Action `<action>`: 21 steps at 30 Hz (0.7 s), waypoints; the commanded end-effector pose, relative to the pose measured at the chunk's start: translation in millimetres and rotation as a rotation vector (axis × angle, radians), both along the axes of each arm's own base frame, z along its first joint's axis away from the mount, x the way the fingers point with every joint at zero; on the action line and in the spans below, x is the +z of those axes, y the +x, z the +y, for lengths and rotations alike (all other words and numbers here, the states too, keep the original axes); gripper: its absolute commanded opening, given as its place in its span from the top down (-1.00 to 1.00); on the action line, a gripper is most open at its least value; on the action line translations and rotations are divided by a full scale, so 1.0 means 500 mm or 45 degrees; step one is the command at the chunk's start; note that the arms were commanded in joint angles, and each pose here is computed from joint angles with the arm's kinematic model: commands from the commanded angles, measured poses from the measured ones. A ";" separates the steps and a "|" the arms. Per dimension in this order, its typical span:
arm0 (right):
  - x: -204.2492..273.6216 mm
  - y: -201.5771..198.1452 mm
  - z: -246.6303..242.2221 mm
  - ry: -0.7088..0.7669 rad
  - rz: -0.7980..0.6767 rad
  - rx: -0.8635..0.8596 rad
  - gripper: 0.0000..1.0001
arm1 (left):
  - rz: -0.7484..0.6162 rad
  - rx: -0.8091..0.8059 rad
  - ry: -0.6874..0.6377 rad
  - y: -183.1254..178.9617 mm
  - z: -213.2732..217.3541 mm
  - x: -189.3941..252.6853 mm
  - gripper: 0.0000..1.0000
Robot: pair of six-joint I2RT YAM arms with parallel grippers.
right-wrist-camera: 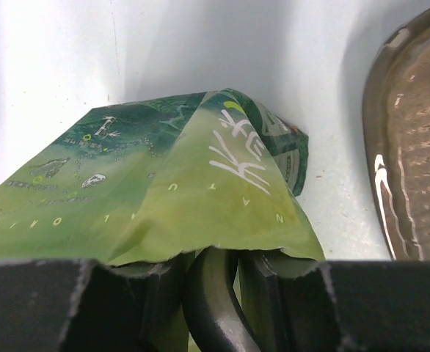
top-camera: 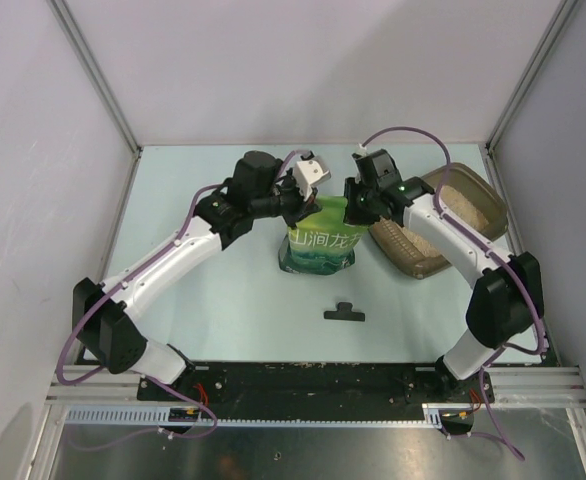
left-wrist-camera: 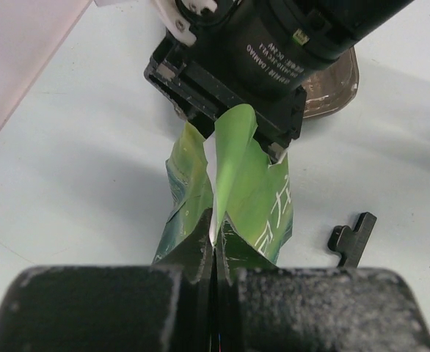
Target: Fill the litter box with clean litter
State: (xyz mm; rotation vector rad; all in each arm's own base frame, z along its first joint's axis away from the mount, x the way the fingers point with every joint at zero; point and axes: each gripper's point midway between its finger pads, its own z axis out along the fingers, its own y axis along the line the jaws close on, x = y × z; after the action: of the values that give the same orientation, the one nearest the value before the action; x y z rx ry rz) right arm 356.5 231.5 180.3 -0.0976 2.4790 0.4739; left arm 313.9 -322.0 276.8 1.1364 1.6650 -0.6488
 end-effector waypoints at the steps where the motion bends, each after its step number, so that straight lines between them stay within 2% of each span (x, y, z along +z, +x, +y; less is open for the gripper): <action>1: -0.048 -0.007 0.039 0.130 0.054 0.017 1.00 | -0.120 0.022 -0.214 0.003 -0.009 0.118 1.00; 6: -0.046 -0.045 0.089 0.316 0.105 0.120 1.00 | -0.109 0.016 -0.202 -0.001 -0.007 0.105 1.00; 11: -0.001 -0.053 0.105 0.515 0.124 0.225 1.00 | -0.119 0.032 -0.195 0.002 -0.003 0.105 1.00; 16: 0.061 -0.034 0.077 0.736 0.149 0.250 1.00 | -0.145 0.029 -0.170 0.001 0.003 0.097 0.99; 21: 0.112 -0.027 0.039 0.876 0.165 0.247 1.00 | -0.210 0.006 -0.120 -0.002 0.014 0.085 0.99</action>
State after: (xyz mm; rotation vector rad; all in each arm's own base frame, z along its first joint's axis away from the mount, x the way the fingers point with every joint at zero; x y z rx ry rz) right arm 352.0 249.1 189.5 -0.0038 2.3998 1.1408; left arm 313.1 -321.3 273.1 1.1270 1.6406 -0.6474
